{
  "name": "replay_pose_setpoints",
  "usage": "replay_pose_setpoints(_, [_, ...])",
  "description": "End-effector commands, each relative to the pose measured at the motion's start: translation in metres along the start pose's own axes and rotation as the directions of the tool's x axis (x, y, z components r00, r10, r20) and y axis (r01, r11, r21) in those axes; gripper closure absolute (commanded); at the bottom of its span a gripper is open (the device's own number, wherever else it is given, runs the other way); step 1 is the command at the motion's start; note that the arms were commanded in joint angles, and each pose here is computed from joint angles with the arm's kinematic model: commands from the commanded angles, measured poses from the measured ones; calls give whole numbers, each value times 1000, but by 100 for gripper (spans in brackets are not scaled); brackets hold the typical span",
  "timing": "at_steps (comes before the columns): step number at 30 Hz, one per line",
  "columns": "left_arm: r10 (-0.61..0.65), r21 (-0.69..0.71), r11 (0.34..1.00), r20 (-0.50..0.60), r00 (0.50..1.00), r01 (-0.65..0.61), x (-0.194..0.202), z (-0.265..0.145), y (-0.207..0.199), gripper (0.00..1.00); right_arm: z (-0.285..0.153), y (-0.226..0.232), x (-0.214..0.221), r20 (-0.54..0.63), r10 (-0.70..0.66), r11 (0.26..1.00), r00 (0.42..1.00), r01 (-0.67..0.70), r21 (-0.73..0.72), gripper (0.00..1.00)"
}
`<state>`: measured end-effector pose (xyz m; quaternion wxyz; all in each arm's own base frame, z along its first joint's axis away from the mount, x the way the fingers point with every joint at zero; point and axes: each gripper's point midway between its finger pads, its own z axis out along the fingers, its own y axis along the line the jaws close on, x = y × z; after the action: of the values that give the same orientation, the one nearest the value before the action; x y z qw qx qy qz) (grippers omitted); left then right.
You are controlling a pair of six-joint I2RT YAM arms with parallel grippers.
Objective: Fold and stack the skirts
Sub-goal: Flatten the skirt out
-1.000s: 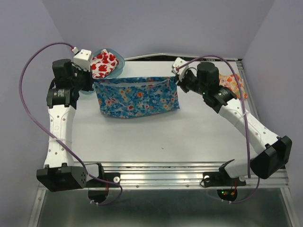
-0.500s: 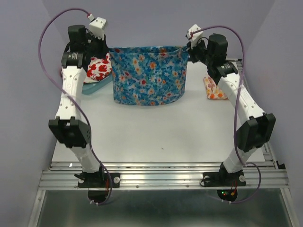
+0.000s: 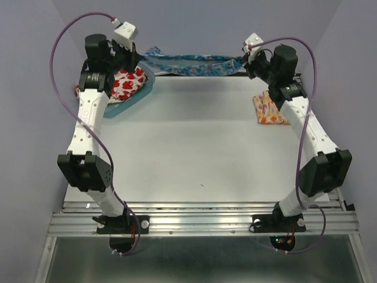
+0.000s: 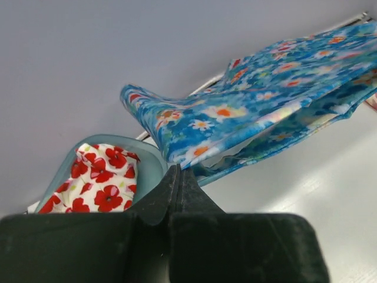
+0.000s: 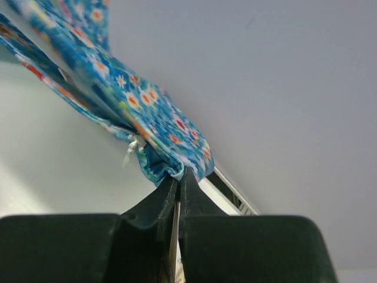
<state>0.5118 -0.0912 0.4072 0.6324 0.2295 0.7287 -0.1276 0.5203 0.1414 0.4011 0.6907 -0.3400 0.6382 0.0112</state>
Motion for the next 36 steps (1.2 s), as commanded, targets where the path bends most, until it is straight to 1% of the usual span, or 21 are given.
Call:
replay_pose_setpoints(1, [92, 34, 995, -117, 989, -89, 69, -20, -12, 100, -37, 27, 52, -71, -145, 983, 987, 135, -125, 99])
replay_pose_setpoints(2, [117, 91, 991, -220, 968, -99, 118, -23, -31, 100, -49, 62, 88, -121, -186, 960, 975, 154, -235, 99])
replay_pose_setpoints(3, [129, 121, 988, -274, 953, -99, 143, -27, -41, 100, -56, 79, 107, -138, -243, 936, 960, 195, -294, 99])
replay_pose_setpoints(5, [165, 183, 978, -366, 916, -103, 187, -38, -60, 100, -88, 129, 159, -221, -267, 891, 938, 153, -427, 99])
replay_pose_setpoints(6, [163, 229, 971, -451, 877, -63, 231, -48, -79, 100, -99, 145, 173, -234, -284, 871, 930, 148, -469, 99])
replay_pose_setpoints(8, [182, 262, 964, -546, 818, -39, 273, -69, -93, 100, -125, 181, 188, -233, -338, 812, 912, 158, -561, 99])
replay_pose_setpoints(9, [182, 284, 959, -608, 773, -3, 306, -85, -106, 100, -146, 206, 213, -270, -352, 780, 896, 121, -614, 99])
replay_pose_setpoints(12, [214, 315, 949, -665, 716, 8, 339, -115, -118, 100, -187, 256, 229, -268, -396, 692, 878, 93, -716, 99])
replay_pose_setpoints(14, [248, 347, 938, -651, 718, -9, 337, -127, -124, 99, -211, 281, 229, -257, -413, 630, 874, 70, -773, 99])
replay_pose_setpoints(16, [292, 394, 919, -651, 700, -16, 340, -143, -132, 93, -227, 291, 221, -234, -413, 610, 880, 77, -789, 99])
replay_pose_setpoints(18, [331, 434, 900, -625, 707, -38, 332, -153, -139, 79, -239, 303, 210, -220, -404, 585, 888, 65, -809, 96])
replay_pose_setpoints(19, [359, 474, 880, -617, 701, -34, 331, -162, -145, 70, -244, 304, 198, -214, -381, 587, 900, 56, -807, 83])
replay_pose_setpoints(20, [381, 497, 866, -592, 710, -50, 324, -166, -150, 52, -247, 308, 189, -199, -369, 576, 908, 55, -815, 72])
replay_pose_setpoints(21, [395, 520, 853, -589, 705, -43, 321, -175, -155, 37, -248, 308, 180, -195, -344, 577, 919, 43, -816, 40])
replay_pose_setpoints(23, [427, 560, 826, -535, 729, -73, 304, -180, -162, 17, -246, 305, 157, -187, -305, 594, 934, 33, -804, 22])
replay_pose_setpoints(25, [429, 565, 821, -524, 735, -77, 296, -186, -164, 16, -243, 299, 142, -183, -286, 607, 941, 31, -794, 8])
replay_pose_setpoints(27, [416, 555, 828, -519, 746, -76, 283, -187, -164, 16, -238, 289, 125, -177, -285, 622, 942, 41, -782, 5])
replay_pose_setpoints(29, [402, 537, 840, -515, 757, -81, 276, -183, -162, 20, -228, 279, 119, -220, -256, 684, 941, 16, -729, 6])
replay_pose_setpoints(32, [297, 459, 888, -520, 801, -31, 267, -163, -160, 26, -201, 267, 126, -282, -241, 761, 928, 1, -648, 16])
replay_pose_setpoints(34, [198, 394, 918, -543, 816, 39, 270, -144, -158, 46, -178, 270, 143, -373, -212, 785, 903, -70, -615, 26])
replay_pose_setpoints(36, [145, 344, 936, -566, 812, 72, 275, -132, -154, 54, -164, 272, 156, -426, -196, 788, 883, -117, -605, 33])
